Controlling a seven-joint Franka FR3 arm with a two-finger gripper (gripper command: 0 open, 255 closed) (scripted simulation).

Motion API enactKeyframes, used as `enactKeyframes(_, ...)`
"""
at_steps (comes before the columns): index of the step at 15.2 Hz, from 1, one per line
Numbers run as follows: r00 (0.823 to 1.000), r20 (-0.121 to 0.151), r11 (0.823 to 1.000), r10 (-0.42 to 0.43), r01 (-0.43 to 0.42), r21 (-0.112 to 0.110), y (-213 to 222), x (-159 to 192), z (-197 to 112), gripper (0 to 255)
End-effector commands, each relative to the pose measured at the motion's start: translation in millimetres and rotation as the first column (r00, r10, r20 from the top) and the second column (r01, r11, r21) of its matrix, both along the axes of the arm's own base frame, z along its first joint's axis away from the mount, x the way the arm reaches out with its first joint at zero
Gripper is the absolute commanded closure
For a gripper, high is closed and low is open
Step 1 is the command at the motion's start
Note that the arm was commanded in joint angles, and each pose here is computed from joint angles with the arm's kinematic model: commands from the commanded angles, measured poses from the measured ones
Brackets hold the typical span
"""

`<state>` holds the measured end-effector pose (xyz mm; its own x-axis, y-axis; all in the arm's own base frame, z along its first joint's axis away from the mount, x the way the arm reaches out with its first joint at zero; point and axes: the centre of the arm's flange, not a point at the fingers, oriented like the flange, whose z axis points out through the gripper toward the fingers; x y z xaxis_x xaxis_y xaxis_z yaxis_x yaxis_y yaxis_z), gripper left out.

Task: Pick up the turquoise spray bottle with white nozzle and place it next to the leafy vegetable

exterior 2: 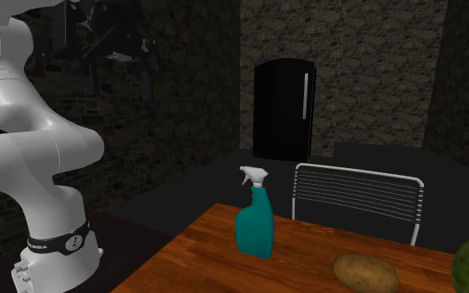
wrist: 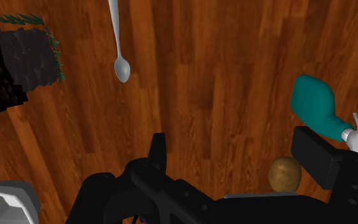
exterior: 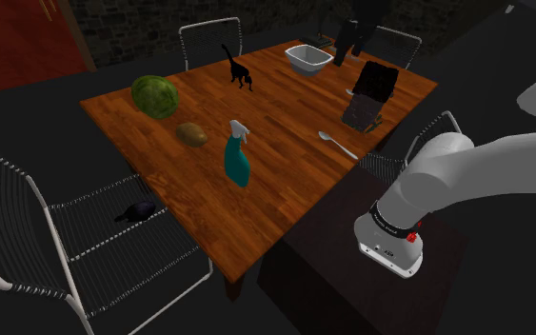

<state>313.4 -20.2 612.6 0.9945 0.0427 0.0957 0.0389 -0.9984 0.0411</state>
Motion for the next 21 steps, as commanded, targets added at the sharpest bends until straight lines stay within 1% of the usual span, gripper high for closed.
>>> enactKeyframes(1,1.0,0.0,1.0,0.0,0.0,0.0,0,0,0,0)
enactKeyframes(6,0.997,0.073,1.0,-0.002,0.001,0.011,42,-5,-50,0)
enactKeyframes(11,0.989,0.146,1.0,-0.004,0.001,0.022,85,-6,-100,0)
enactKeyframes(16,0.976,0.217,0.999,-0.008,0.001,0.033,129,-3,-150,0)
enactKeyframes(21,0.958,0.288,0.999,-0.012,-0.001,0.044,173,3,-198,0)
